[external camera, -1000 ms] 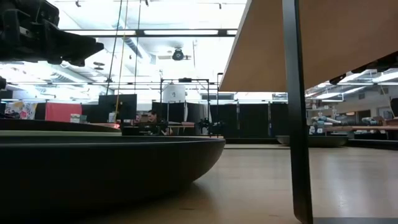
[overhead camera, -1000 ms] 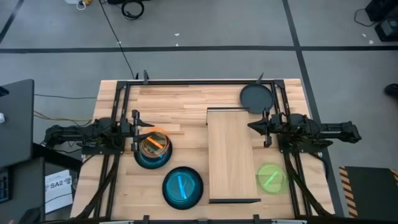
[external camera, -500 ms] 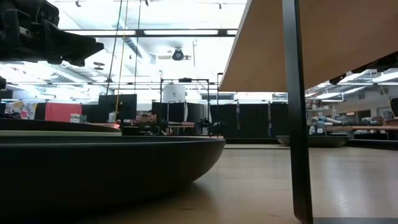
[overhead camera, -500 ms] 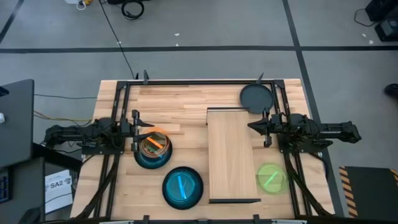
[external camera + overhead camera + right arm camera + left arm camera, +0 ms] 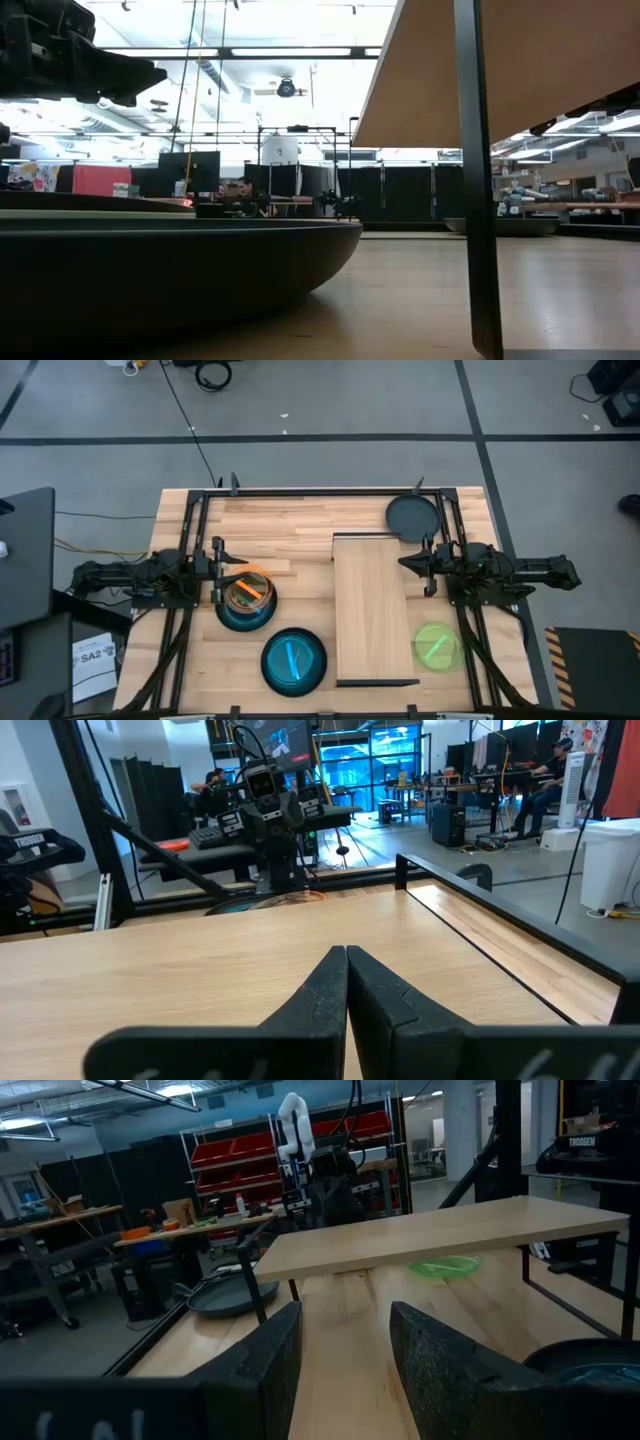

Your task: Place and stack plates onto a shelf

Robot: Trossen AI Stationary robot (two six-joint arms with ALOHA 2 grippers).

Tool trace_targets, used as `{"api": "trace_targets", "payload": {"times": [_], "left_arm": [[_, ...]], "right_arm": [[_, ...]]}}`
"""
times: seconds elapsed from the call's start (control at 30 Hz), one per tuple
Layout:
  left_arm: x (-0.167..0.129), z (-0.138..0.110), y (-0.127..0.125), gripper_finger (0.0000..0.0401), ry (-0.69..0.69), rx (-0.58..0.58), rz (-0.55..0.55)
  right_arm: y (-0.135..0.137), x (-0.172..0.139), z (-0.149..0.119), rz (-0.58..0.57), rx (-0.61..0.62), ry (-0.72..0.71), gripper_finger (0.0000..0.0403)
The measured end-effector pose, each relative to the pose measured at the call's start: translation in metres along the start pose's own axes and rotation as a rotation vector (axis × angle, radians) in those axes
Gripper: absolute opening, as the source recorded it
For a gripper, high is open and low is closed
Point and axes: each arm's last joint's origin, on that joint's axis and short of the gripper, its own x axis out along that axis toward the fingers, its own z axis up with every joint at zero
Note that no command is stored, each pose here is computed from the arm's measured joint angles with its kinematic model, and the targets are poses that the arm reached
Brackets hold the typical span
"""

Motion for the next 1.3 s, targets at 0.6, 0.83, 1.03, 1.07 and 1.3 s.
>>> {"api": "trace_targets", "payload": {"times": [0.6,0.83,1.03,1.07,1.3], "left_arm": [[0.000,0.000,0.000,0.0160,0.000,0.000,0.000],[0.000,0.000,0.000,0.0160,0.000,0.000,0.000],[0.000,0.000,0.000,0.0160,-0.001,0.000,0.000],[0.000,0.000,0.000,0.0160,-0.001,0.000,0.001],[0.000,0.000,0.000,0.0160,-0.001,0.000,0.000]], "right_arm": [[0.000,0.000,0.000,0.000,0.000,-0.002,0.0016],[0.000,0.000,0.001,0.001,0.000,-0.010,0.0016],[0.001,0.000,0.010,0.009,0.040,-0.099,0.0019],[0.001,-0.001,0.012,0.012,0.046,-0.124,0.0021],[-0.001,-0.004,0.026,-0.074,0.084,-0.281,0.0073]]}}
